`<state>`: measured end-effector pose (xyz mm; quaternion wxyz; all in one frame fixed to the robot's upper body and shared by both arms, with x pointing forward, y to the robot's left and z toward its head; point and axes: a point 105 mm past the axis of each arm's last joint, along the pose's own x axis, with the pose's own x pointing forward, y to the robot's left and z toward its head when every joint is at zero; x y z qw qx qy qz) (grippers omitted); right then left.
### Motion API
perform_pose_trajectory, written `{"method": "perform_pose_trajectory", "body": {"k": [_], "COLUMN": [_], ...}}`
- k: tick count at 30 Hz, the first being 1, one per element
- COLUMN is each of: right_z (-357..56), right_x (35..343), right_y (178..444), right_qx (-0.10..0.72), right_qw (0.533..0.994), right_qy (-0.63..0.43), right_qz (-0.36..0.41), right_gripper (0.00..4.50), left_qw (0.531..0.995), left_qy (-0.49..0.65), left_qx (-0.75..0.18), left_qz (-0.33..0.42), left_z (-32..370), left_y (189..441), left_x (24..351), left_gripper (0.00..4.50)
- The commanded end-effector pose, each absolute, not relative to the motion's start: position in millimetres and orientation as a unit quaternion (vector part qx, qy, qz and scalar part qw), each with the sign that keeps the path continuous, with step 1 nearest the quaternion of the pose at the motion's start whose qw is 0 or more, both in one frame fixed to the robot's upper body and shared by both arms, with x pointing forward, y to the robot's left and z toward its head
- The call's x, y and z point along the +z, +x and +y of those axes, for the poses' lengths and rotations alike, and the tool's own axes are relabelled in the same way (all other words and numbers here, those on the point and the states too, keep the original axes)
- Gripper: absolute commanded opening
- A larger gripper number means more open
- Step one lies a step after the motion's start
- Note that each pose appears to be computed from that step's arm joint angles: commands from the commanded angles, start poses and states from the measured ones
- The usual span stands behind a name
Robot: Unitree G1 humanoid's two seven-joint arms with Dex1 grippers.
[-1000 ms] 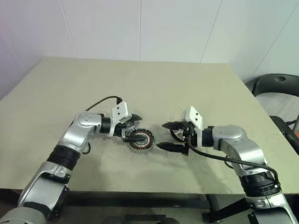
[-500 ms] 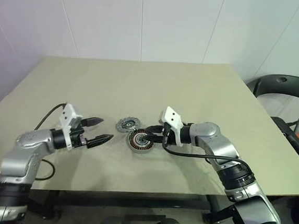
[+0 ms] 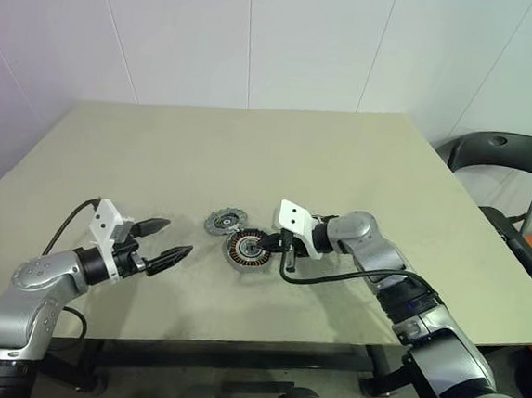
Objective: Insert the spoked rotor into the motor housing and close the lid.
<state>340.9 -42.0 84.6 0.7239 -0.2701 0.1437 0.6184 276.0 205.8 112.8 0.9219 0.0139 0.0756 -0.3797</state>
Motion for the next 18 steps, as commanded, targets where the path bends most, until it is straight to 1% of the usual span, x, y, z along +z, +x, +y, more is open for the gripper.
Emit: {"method": "perform_pose_trajectory", "body": {"k": [1, 18], "right_z": [-35, -25], "right_x": [96, 91], "right_y": [345, 352], "right_qx": [0.627, 0.629], "right_qw": [0.709, 0.693], "right_qy": [-0.300, -0.336], "right_qz": [0.118, 0.109], "right_gripper": [0.03, 0.03], "left_qw": [0.926, 0.932], "left_qy": [0.026, 0.026], "left_qx": [-0.373, -0.359], "left_qz": [0.047, 0.036], "left_z": [209, 212], "left_y": [276, 279], "left_x": [128, 129], "left_gripper": [4.50, 4.50]}}
